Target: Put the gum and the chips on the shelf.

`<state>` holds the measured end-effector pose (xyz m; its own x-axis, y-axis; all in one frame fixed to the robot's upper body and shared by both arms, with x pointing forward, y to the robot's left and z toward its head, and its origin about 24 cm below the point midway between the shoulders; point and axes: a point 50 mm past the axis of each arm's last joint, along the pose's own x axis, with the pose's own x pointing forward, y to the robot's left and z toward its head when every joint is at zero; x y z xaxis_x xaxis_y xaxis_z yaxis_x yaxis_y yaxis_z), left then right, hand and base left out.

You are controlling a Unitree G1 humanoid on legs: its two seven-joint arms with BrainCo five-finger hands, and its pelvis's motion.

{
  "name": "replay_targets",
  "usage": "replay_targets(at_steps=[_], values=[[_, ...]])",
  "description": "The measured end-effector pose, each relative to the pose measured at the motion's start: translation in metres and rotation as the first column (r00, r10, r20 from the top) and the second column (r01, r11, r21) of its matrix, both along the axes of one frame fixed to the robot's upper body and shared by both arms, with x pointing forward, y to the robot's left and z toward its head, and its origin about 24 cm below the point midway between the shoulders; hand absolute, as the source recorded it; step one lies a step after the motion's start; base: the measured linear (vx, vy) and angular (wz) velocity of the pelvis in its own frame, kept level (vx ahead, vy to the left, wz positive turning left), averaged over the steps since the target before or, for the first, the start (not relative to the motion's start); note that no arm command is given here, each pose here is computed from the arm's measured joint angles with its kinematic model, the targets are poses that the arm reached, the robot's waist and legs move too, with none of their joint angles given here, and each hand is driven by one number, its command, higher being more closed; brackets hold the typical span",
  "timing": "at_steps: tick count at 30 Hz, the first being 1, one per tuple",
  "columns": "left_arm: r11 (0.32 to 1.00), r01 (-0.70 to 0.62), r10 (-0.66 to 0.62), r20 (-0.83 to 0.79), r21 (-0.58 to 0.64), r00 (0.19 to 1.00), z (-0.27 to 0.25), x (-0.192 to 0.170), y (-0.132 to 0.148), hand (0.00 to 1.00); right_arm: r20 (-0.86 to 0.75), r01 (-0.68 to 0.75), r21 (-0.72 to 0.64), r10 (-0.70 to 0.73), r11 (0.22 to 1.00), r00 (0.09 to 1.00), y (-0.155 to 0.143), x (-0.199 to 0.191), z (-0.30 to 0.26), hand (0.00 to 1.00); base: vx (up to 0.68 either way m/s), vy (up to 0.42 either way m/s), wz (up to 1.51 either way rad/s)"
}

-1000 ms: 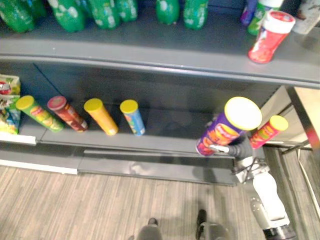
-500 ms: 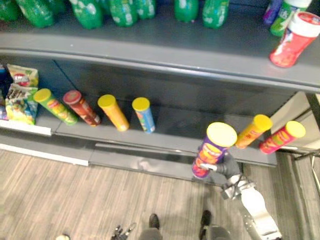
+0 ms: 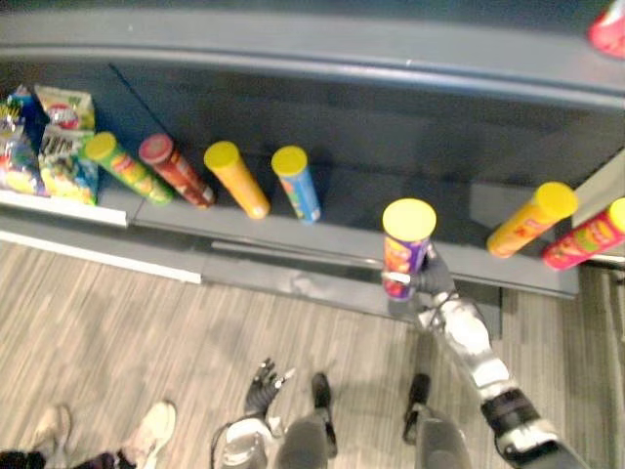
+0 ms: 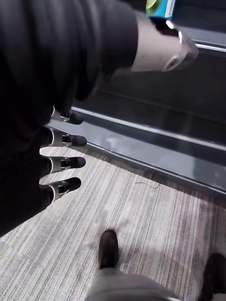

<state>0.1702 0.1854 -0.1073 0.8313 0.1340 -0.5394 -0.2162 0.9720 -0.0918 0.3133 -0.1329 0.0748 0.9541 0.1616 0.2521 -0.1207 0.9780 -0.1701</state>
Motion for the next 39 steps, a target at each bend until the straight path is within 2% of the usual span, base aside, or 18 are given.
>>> replay_targets(at_steps=[3,8,14,18,24,30,39], values=[[0.999,0.05,-0.049,0.023,-0.006,0.999,0.004,0.007,-0.01,0.0,0.069,0.152,0.007,-0.153,0.988,0.986,-0.016,0.027,0.026,1.0,0.0,0.019,0.19],[0.998,0.059,-0.057,0.032,-0.035,0.998,0.006,0.012,-0.018,0.0,0.154,0.292,-0.008,-0.287,0.956,0.945,-0.038,0.052,0.062,1.0,-0.02,0.011,0.09],[0.998,0.061,-0.06,0.019,-0.026,0.998,0.005,0.015,-0.021,0.0,0.246,0.376,0.035,-0.373,0.926,0.895,-0.043,0.069,0.103,1.0,-0.06,-0.009,0.12],[0.998,0.053,-0.053,-0.008,-0.028,0.999,0.002,0.013,-0.024,0.0,0.241,0.451,0.061,-0.451,0.891,0.859,-0.051,0.073,0.107,1.0,-0.02,-0.035,0.17],[0.998,0.061,-0.062,-0.026,-0.036,0.998,-0.001,0.014,-0.03,0.0,0.237,0.524,0.144,-0.544,0.839,0.805,-0.064,0.073,0.117,1.0,0.0,-0.042,0.02],[0.997,0.055,-0.056,-0.01,-0.057,0.998,0.0,0.017,-0.035,0.0,0.259,0.507,0.218,-0.551,0.834,0.793,-0.059,0.075,0.133,1.0,-0.01,-0.082,-0.02],[0.998,0.035,-0.035,-0.001,-0.055,0.999,0.002,0.024,-0.041,0.0,0.273,0.54,0.299,-0.613,0.786,0.741,-0.062,0.071,0.14,1.0,0.01,-0.105,-0.01]])
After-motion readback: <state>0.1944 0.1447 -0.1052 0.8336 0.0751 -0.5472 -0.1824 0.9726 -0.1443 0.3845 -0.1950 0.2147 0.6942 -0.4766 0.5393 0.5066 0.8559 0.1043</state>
